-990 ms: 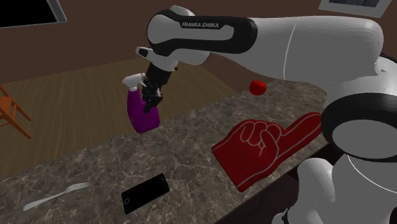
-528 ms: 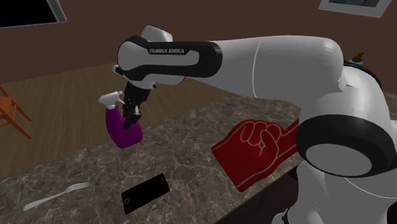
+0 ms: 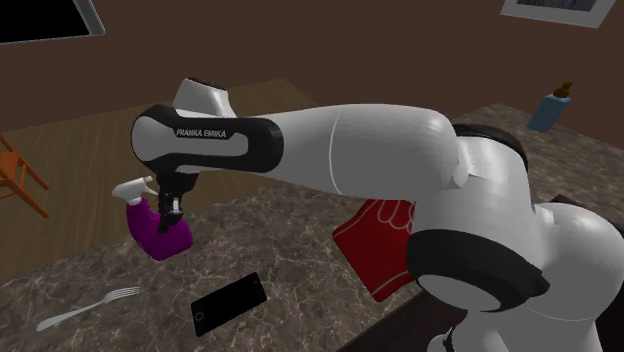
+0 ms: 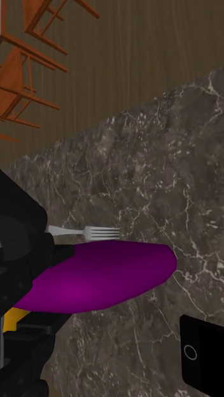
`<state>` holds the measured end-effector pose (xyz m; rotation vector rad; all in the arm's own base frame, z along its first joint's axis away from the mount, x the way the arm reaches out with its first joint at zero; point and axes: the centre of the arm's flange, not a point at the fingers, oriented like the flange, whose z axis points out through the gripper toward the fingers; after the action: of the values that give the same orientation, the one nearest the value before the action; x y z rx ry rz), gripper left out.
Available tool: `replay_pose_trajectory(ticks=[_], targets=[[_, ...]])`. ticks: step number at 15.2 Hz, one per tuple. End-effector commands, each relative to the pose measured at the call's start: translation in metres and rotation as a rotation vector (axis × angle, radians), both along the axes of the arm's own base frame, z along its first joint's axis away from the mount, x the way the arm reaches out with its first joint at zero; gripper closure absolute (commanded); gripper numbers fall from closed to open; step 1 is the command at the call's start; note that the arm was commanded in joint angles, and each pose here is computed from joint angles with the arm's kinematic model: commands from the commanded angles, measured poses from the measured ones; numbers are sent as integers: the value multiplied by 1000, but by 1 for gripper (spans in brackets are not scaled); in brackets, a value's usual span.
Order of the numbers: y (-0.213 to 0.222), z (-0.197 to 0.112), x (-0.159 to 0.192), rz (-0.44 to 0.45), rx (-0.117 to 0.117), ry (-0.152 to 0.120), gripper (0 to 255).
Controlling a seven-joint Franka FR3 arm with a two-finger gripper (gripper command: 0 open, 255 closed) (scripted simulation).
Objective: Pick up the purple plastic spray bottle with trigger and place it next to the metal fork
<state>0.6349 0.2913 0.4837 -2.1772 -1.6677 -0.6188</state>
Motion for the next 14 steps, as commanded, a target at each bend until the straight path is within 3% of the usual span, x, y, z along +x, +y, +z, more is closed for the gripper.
replay_pose_trajectory(ticks=[1, 14], targets=[[23, -9, 5, -1, 1, 0, 255], [23, -78, 5, -1, 1, 0, 255]])
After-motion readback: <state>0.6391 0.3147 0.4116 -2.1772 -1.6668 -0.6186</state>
